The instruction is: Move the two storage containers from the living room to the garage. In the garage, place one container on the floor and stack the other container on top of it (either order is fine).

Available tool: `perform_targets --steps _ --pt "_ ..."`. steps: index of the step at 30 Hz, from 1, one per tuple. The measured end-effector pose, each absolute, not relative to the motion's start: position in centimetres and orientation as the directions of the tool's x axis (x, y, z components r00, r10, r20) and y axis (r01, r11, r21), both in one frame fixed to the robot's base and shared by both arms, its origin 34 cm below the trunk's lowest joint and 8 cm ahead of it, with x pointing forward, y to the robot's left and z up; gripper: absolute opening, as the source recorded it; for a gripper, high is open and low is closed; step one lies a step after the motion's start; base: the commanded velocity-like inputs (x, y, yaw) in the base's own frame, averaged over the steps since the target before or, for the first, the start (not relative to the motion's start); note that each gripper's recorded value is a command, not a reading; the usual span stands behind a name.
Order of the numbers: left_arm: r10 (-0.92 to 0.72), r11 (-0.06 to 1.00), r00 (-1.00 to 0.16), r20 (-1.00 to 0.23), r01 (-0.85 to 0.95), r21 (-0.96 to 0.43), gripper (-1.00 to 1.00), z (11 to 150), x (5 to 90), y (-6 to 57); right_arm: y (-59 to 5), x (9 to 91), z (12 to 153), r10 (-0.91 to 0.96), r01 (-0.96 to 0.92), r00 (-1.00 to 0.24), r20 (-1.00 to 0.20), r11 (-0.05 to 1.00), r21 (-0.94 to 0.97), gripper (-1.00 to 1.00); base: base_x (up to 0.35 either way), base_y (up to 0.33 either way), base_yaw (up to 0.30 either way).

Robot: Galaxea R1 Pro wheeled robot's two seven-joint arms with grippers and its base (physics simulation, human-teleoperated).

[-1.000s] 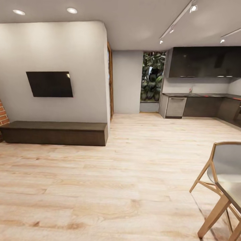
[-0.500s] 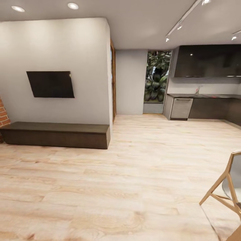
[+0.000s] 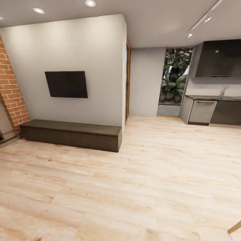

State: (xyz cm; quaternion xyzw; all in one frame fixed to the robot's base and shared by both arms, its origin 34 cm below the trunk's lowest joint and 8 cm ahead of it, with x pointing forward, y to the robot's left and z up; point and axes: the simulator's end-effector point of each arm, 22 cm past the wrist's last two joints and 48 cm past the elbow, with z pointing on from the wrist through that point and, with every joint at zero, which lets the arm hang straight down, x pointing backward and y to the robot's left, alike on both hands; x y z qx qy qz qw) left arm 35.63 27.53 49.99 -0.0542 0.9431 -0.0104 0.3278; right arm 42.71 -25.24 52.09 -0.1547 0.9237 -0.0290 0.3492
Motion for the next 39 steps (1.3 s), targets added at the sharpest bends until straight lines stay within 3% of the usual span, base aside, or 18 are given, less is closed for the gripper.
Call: perform_targets --steps 39 --pt "-0.109 0.994 -0.779 -0.617 -0.095 -0.056 1.00 49.99 35.63 27.41 -25.23 42.72 52.09 -0.306 -0.266 -0.708 -0.636 0.950 -0.161 1.00 0.329 0.000 0.251"
